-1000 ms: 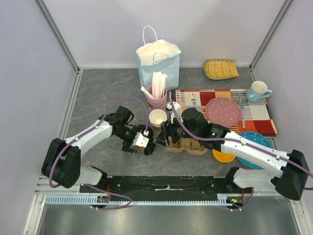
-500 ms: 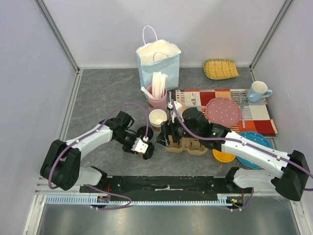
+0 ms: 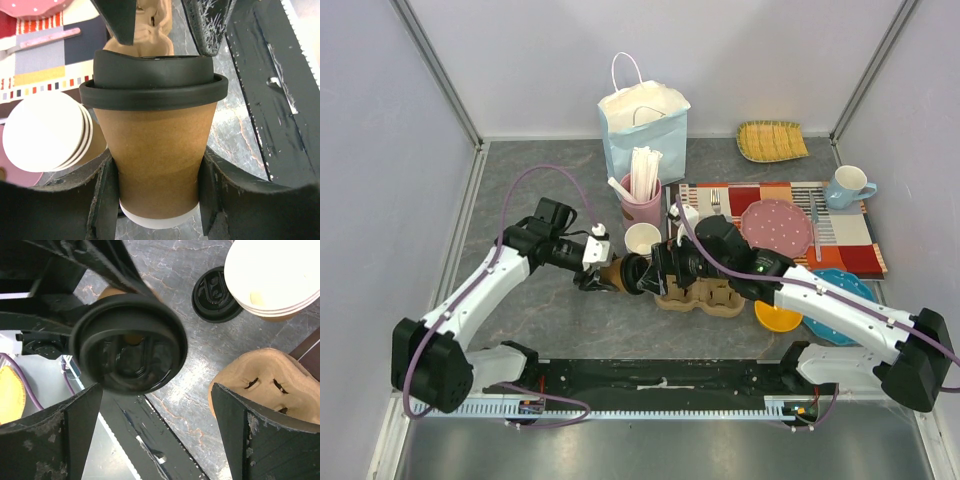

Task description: Pack the takeout coffee

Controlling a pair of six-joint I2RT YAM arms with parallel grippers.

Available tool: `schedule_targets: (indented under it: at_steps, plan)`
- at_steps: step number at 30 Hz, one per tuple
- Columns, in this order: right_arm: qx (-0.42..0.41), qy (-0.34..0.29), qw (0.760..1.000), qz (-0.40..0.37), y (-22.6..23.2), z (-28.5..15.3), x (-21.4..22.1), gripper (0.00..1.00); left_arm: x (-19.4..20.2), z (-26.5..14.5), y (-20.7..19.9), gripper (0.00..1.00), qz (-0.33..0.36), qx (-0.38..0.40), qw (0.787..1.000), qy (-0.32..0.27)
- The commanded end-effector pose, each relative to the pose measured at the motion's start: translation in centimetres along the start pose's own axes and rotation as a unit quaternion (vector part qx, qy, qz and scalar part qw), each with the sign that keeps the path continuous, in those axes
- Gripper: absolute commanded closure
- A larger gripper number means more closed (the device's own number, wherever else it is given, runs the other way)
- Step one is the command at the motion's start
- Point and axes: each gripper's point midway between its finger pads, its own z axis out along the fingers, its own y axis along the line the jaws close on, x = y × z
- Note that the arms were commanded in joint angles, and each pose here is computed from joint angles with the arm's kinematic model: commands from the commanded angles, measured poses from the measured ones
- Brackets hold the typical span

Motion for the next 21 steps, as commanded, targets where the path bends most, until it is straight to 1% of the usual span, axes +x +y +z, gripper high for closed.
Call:
schedule_targets:
  at_steps: [1, 2, 3, 4, 7, 9, 10, 11, 12, 13, 14, 15, 16, 17, 18, 19, 21]
  plan:
    - [-0.016, -0.046, 0.999, 0.012, 2.5, -1.8, -4.2, 0.02, -5.8, -0.6, -0.9, 0.53, -0.052, 0.008, 0.991, -0.12]
    - [-0.011, -0.05, 0.999, 0.012, 2.6, -2.0, -4.7, 0.02, -6.3, -0.6, -1.1, 0.53, -0.063, 0.011, 0.989, -0.132]
    - [-0.01, -0.063, 0.998, 0.007, 3.1, -2.6, -6.0, 0.02, -6.7, -0.7, -1.3, 0.53, -0.055, 0.009, 0.989, -0.139]
    - [-0.004, -0.064, 0.998, 0.006, 3.2, -2.9, -6.3, 0.02, -6.6, -0.7, -1.3, 0.53, -0.049, 0.008, 0.989, -0.143]
    - [0.001, -0.09, 0.996, -0.008, 3.6, -3.8, -8.0, 0.02, -6.4, -0.6, -1.8, 0.53, -0.046, 0.008, 0.988, -0.144]
    - [-0.01, -0.096, 0.995, -0.017, 4.3, -4.2, -8.6, 0.02, -6.4, -0.7, -1.8, 0.53, -0.038, 0.005, 0.989, -0.144]
    - [-0.017, -0.093, 0.995, -0.022, 4.7, -4.2, -8.7, 0.04, -6.6, -0.7, -1.9, 0.53, -0.036, 0.006, 0.989, -0.146]
    - [-0.024, -0.089, 0.995, -0.029, 4.9, -4.2, -8.7, 0.08, -6.8, -0.8, -2.1, 0.53, -0.03, 0.009, 0.988, -0.151]
    - [-0.041, -0.089, 0.994, -0.057, 5.8, -4.7, -9.2, 0.16, -7.0, -0.8, -2.2, 0.53, -0.03, 0.012, 0.987, -0.155]
    - [-0.046, -0.077, 0.993, -0.071, 6.0, -4.9, -9.0, 0.19, -7.3, -0.9, -2.3, 0.53, -0.029, 0.015, 0.987, -0.16]
    - [-0.052, -0.072, 0.992, -0.095, 6.4, -5.3, -9.1, 0.2, -7.8, -1.0, -2.8, 0.53, -0.032, 0.027, 0.984, -0.172]
    - [-0.075, -0.078, 0.983, -0.148, 7.8, -6.6, -10.0, 0.21, -8.1, -1.1, -3.2, 0.53, -0.038, 0.037, 0.983, -0.179]
    - [-0.074, -0.058, 0.98, -0.173, 7.6, -7.3, -9.3, 0.21, -8.5, -1.2, -3.7, 0.52, -0.036, 0.047, 0.98, -0.188]
    - [-0.076, -0.059, 0.976, -0.196, 7.7, -8.0, -9.5, 0.24, -9.2, -1.4, -4.4, 0.52, -0.035, 0.063, 0.976, -0.205]
    - [-0.08, -0.066, 0.967, -0.233, 8.1, -8.9, -10.0, 0.34, -9.3, -1.4, -4.9, 0.52, -0.035, 0.071, 0.974, -0.211]
    - [-0.088, -0.061, 0.964, -0.244, 8.3, -9.4, -9.8, 0.4, -9.5, -1.3, -5.2, 0.52, -0.034, 0.075, 0.974, -0.212]
    - [-0.117, -0.063, 0.955, -0.264, 9.5, -10.0, -10.0, 0.46, -9.6, -1.2, -5.7, 0.52, -0.031, 0.082, 0.973, -0.213]
